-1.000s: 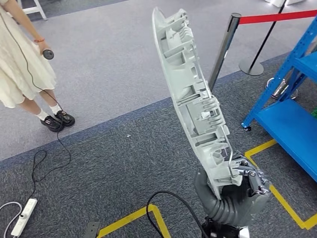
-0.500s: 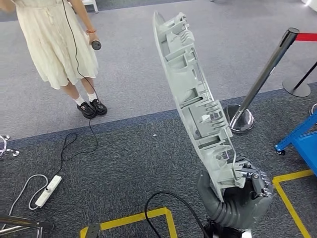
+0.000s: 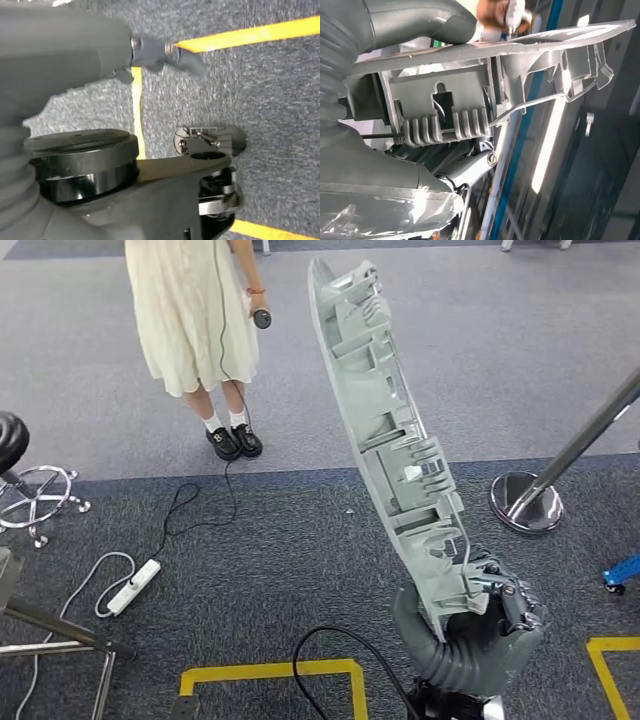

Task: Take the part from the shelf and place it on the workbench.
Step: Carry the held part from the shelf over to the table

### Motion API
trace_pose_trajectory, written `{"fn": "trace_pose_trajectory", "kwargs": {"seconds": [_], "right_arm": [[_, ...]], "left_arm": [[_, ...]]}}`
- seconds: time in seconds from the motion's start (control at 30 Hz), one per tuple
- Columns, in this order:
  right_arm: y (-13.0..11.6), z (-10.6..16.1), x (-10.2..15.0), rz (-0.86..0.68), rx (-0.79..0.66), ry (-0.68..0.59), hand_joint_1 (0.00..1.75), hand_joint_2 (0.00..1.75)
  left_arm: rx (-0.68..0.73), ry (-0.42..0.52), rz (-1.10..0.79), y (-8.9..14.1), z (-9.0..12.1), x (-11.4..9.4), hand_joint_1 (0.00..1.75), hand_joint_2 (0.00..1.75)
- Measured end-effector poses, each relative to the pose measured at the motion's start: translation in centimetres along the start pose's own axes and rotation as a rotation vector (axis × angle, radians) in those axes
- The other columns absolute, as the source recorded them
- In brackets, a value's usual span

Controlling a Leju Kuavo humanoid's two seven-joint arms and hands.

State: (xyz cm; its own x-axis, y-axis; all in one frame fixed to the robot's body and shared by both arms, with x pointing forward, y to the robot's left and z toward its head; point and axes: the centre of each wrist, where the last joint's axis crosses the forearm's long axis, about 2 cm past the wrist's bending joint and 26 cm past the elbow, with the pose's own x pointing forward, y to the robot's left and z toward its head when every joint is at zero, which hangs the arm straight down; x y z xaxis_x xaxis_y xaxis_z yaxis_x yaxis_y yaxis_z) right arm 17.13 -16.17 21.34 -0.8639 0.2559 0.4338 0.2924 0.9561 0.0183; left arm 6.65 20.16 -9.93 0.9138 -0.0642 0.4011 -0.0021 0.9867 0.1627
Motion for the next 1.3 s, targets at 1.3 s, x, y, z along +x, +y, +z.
{"fn": "trace_pose_trajectory", "kwargs": {"seconds": [1.3], "right_arm": [[0.23,-0.04,-0.06,-0.008,0.006,0.015,1.75,1.75]], "left_arm": [[-0.004,0.006,-0.010,0.03,0.00,-0.03,0.00,1.75]]}}
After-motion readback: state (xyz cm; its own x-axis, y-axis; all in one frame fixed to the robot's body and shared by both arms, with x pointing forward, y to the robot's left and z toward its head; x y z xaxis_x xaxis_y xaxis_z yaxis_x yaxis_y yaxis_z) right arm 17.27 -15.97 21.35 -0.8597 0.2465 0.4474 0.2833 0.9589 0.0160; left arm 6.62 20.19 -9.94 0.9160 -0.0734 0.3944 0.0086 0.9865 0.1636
